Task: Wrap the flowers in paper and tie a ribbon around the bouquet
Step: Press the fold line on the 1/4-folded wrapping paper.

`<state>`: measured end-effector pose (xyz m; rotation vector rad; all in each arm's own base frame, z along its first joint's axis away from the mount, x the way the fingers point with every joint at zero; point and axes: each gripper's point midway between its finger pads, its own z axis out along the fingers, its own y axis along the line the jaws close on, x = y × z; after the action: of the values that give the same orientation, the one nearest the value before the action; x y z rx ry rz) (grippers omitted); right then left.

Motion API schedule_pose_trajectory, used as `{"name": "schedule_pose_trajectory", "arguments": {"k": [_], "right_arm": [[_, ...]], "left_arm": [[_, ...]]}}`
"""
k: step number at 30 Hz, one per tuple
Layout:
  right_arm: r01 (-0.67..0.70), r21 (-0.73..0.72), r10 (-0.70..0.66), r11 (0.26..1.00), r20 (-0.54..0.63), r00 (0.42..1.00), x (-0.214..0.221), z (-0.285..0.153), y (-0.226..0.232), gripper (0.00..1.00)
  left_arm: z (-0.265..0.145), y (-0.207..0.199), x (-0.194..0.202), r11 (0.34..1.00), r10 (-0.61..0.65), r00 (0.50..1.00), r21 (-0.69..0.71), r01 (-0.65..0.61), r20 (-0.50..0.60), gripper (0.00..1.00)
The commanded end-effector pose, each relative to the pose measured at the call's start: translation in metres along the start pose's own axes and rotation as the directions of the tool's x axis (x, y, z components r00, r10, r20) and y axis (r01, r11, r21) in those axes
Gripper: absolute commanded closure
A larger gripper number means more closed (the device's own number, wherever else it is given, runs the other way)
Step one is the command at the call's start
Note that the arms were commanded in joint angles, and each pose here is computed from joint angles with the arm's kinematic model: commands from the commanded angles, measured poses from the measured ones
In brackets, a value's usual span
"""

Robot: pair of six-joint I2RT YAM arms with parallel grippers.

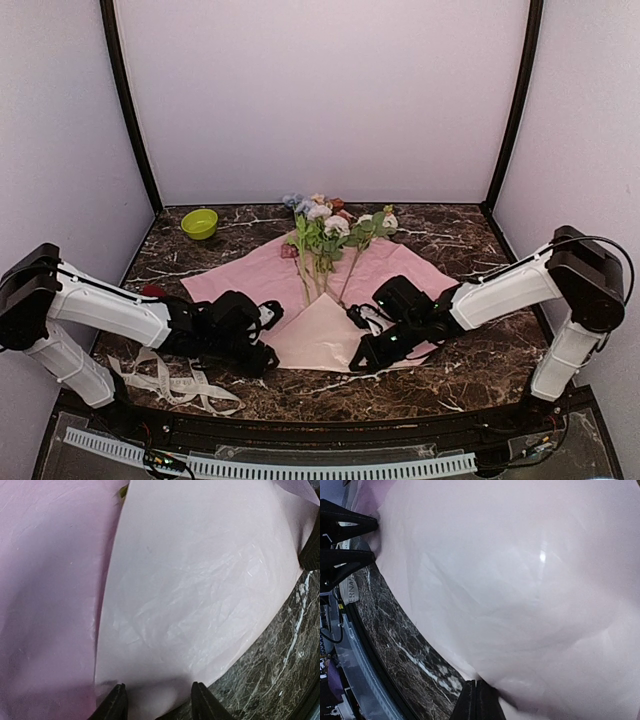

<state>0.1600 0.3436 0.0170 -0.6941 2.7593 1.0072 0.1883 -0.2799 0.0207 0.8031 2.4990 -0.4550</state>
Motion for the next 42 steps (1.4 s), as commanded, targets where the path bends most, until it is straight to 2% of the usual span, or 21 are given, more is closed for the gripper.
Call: {"name": "schedule_pose_trajectory", "arguments": {"k": [1,7,10,13,16,18,20,24,29,33,36,42], "right_arm": [[-0.071,0.109,0.075,0.992,-0.031,0.997,0.025,-0.009,-0.032,1.0],[-0.074,0.153,0.079,0.985,-0.028,0.996,0.028,-0.014,-0.041,1.0],[-0.074,0.141,0.078,0.987,-0.022,0.997,0.029,-0.014,-0.04,1.0],[-0.071,0.155,0.077,0.985,-0.033,0.996,0.029,-0.013,-0.041,1.0],[-0.048,0.158,0.055,0.986,-0.04,0.998,0.028,-0.013,-0.039,1.0],[-0.044,0.159,0.051,0.986,-0.042,0.998,0.027,-0.011,-0.039,1.0],[-0.043,0.152,0.05,0.987,-0.045,0.998,0.025,-0.01,-0.036,1.0],[-0.025,0.152,0.033,0.988,-0.051,0.998,0.023,-0.006,-0.034,1.0],[-0.013,0.147,0.021,0.989,-0.052,0.998,0.017,-0.005,-0.026,1.0],[0.009,0.136,-0.003,0.991,-0.044,0.999,0.006,-0.009,-0.011,1.0],[0.057,0.093,-0.056,0.994,-0.016,0.998,-0.011,-0.013,0.015,1.0],[0.17,0.031,-0.171,0.985,0.037,0.985,-0.048,-0.017,0.071,0.98]], "left_arm": [[-0.011,0.023,0.04,0.988,-0.141,0.978,-0.082,0.13,-0.152,0.55],[-0.03,0.056,0.072,0.935,-0.323,0.908,-0.239,0.262,-0.268,0.56],[-0.045,0.068,0.071,0.908,-0.392,0.884,-0.264,0.326,-0.256,0.56],[-0.061,0.074,0.054,0.885,-0.447,0.873,-0.237,0.4,-0.196,0.53],[-0.076,0.082,0.036,0.861,-0.497,0.858,-0.191,0.471,-0.126,0.45],[-0.083,0.093,0.028,0.833,-0.544,0.835,-0.167,0.527,-0.079,0.41],[-0.084,0.108,0.024,0.783,-0.615,0.787,-0.144,0.605,-0.042,0.41],[-0.07,0.107,0.016,0.737,-0.676,0.737,-0.051,0.674,-0.033,0.38],[-0.047,0.104,0.02,0.679,-0.733,0.678,-0.005,0.734,-0.053,0.35],[-0.036,0.104,0.023,0.654,-0.755,0.653,0.01,0.757,-0.059,0.35],[-0.032,0.107,0.023,0.654,-0.756,0.653,0.0,0.757,-0.047,0.39],[-0.033,0.117,0.02,0.665,-0.747,0.665,-0.022,0.747,0.008,0.57]]}}
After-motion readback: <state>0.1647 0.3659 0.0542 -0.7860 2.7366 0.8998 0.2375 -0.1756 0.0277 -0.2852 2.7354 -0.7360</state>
